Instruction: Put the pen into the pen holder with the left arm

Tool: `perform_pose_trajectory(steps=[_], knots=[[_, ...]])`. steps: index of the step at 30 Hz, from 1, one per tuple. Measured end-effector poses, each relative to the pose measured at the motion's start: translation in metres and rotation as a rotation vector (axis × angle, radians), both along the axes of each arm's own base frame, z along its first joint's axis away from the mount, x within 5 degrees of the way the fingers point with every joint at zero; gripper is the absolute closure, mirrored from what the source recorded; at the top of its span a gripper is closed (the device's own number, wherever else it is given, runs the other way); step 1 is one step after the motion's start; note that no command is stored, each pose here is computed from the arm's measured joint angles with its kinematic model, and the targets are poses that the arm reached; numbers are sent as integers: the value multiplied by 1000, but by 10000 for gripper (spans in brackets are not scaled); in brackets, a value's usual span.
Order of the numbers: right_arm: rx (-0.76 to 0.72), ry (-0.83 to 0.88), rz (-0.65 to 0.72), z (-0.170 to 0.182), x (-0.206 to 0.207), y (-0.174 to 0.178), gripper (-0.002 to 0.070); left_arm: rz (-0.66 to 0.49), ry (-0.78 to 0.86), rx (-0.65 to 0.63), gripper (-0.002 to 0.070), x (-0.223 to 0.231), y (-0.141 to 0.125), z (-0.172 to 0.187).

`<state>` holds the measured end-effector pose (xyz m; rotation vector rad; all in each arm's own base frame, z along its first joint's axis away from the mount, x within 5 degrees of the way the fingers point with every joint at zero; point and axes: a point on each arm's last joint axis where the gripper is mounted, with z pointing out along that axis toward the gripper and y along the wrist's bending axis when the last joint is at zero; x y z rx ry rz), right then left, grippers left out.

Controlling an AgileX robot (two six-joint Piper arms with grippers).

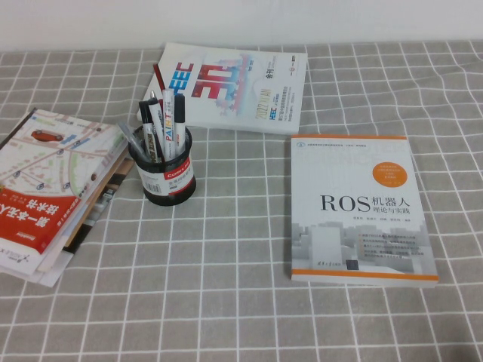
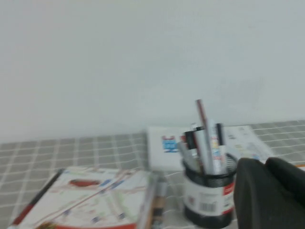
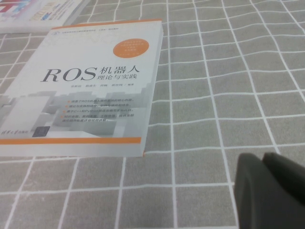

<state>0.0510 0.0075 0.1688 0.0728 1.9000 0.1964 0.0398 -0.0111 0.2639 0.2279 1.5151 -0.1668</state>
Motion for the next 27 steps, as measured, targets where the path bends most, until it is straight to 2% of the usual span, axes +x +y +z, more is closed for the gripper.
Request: perform_pose_trajectory(steps=[7, 13, 19, 24, 27], knots=[[0, 0, 0, 0, 0, 0, 691, 122, 72, -11, 675, 4, 3, -22], [0, 0, 0, 0, 0, 0, 691, 144, 100, -41, 675, 15, 4, -65], [0, 0, 0, 0, 0, 0, 692, 138, 173, -38, 675, 15, 4, -76], [0, 0, 0, 0, 0, 0, 691, 135, 307, 49, 675, 13, 4, -90], [0, 0, 0, 0, 0, 0, 691, 136, 333, 68, 675, 12, 4, -92]])
